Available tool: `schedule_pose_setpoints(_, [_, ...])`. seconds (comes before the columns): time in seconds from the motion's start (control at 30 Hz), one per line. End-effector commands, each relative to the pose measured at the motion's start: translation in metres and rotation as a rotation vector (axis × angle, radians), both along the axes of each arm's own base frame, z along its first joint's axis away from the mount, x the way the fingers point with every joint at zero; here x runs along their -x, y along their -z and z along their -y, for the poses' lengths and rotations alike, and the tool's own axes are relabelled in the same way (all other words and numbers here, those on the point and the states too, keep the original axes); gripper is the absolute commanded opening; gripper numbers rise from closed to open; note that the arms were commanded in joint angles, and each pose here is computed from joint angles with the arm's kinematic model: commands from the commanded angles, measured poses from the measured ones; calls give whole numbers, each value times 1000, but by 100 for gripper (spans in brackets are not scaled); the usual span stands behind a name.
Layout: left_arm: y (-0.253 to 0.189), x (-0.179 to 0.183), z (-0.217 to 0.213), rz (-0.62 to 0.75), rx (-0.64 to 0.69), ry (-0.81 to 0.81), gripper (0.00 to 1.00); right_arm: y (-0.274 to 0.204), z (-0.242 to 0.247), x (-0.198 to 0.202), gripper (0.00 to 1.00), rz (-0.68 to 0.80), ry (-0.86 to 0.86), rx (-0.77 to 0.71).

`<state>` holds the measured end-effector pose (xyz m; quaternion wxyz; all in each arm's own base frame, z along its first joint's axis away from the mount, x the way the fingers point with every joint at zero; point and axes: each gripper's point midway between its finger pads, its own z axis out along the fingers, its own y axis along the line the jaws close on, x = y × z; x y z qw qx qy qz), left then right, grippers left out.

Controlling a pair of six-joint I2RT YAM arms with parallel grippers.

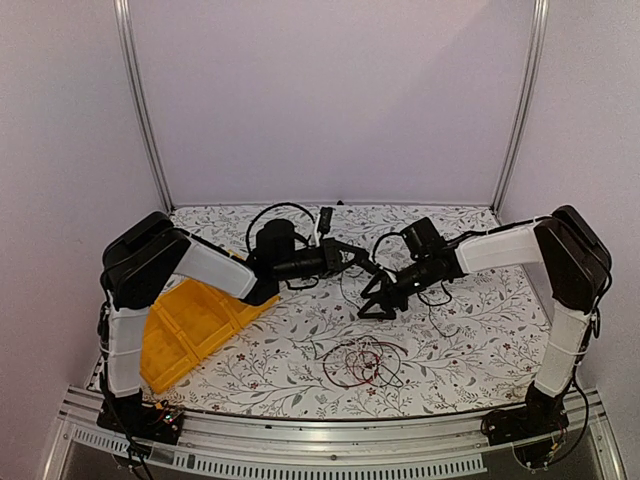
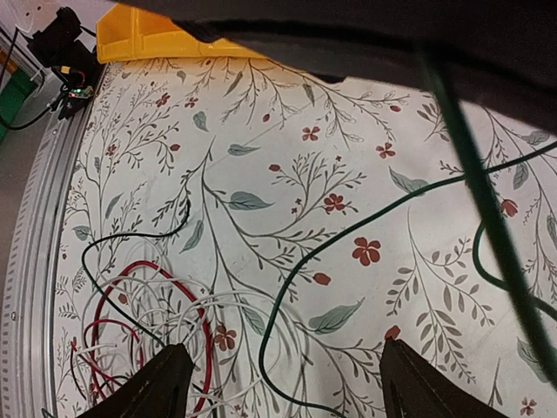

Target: Untangle the cables

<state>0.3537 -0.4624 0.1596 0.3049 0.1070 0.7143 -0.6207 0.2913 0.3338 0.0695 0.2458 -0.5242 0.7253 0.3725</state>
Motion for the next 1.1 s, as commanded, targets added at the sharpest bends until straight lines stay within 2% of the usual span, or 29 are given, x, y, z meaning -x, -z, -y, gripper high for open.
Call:
schedule_pose_setpoints(0.0, [-29, -2, -12, 10, 91, -33, 0, 7, -15, 0, 78, 14, 5, -24])
schedule_pose_setpoints(0.2, [-30, -3, -21, -50, 179, -38, 0, 1, -19, -1, 77, 97, 39, -44])
schedule_pose_setpoints(0.33, [-27, -2, -23, -73, 209, -34, 0, 10, -25, -1, 67, 87, 29, -21])
schedule_pose_setpoints(0.5, [-24, -1, -26, -88, 222, -41, 0, 18, -29, 3, 44, 103, 30, 8])
schedule_pose_setpoints(0.6, [-22, -1, -30, -94, 218, -54, 0, 13, -27, -4, 20, 136, 63, 25])
schedule_pose_setpoints(0.67, [-21, -2, -33, -98, 214, -59, 0, 2, -24, -6, 10, 159, 76, 29])
schedule_pose_setpoints(0.73, [-16, -5, -40, -113, 190, -72, 5, -15, -21, -2, 0, 180, 59, 31])
schedule_pose_setpoints(0.83, [-6, -14, -58, -120, 126, -126, 13, -72, -19, 9, 0, 236, -1, -25])
schedule_pose_setpoints(1.07, [23, -31, -84, -60, -127, -218, 14, -229, -6, 40, 0, 330, -176, -196])
